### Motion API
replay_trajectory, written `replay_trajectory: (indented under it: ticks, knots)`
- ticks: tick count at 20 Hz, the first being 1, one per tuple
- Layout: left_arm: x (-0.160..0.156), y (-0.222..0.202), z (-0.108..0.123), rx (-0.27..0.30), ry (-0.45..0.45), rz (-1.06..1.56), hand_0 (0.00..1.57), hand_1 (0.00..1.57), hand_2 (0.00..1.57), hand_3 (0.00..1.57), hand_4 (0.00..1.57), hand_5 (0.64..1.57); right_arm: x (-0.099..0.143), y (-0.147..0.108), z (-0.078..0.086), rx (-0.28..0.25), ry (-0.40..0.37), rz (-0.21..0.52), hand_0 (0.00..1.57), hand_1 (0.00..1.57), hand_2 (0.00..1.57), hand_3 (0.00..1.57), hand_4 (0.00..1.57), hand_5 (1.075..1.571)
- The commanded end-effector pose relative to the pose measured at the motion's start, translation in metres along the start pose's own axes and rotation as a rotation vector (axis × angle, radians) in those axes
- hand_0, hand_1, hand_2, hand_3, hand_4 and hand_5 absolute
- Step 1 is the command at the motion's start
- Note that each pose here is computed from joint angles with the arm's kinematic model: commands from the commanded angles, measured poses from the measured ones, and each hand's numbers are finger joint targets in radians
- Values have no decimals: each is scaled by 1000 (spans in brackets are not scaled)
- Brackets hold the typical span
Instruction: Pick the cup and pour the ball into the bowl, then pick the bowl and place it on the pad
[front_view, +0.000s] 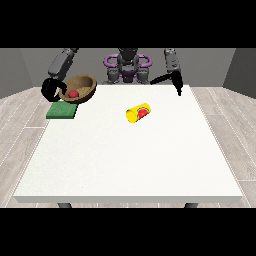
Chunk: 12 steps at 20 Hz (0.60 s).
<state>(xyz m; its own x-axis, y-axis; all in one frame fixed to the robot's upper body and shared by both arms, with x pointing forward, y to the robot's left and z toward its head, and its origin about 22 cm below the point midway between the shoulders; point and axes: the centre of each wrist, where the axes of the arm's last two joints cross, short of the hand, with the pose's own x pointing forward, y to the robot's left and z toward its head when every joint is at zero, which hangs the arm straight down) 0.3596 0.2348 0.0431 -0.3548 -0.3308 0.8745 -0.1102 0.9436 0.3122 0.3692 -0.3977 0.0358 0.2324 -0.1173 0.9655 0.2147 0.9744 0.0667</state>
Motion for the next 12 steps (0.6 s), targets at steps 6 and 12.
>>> replay_trajectory:
  ticks: [6,12]
  knots:
    - [53,-33,-19,30,-209,-13,0,0,0,0,0,1564,28,-74,18,-42,-193,-34,1571,1571,1571,1442,1031,1563]
    - [84,-11,-28,73,-299,-33,0,0,0,0,0,1564,48,-102,28,-74,-289,20,1571,1571,1571,0,1047,1567]
